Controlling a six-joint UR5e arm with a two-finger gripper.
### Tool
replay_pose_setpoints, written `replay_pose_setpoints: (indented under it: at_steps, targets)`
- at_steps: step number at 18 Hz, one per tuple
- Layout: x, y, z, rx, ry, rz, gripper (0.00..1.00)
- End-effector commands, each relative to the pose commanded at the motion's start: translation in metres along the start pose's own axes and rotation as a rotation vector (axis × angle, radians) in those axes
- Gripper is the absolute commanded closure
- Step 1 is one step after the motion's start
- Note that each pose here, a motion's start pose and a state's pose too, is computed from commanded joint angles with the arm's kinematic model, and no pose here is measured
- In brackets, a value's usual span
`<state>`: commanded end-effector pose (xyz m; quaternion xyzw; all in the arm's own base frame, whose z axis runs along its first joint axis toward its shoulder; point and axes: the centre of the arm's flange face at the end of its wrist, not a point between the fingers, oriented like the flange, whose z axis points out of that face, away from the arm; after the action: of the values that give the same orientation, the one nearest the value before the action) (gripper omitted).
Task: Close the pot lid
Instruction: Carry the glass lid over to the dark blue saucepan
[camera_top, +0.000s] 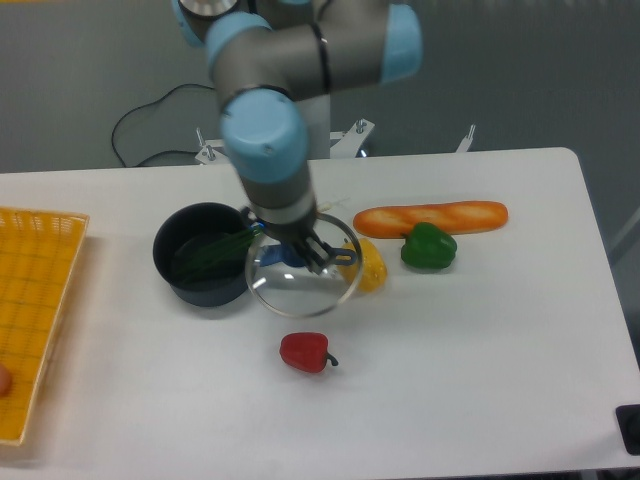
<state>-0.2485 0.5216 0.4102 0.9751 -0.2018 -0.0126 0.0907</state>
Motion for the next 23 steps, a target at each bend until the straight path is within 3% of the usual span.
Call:
replay_pose_setpoints:
  at_steps: [11, 23]
  targets:
    - [0.077, -0.055, 0.011, -0.149, -0.027, 0.055, 0.63]
    - [0.098, -0.076, 0.046, -0.182, 0.002, 0.0, 0.61]
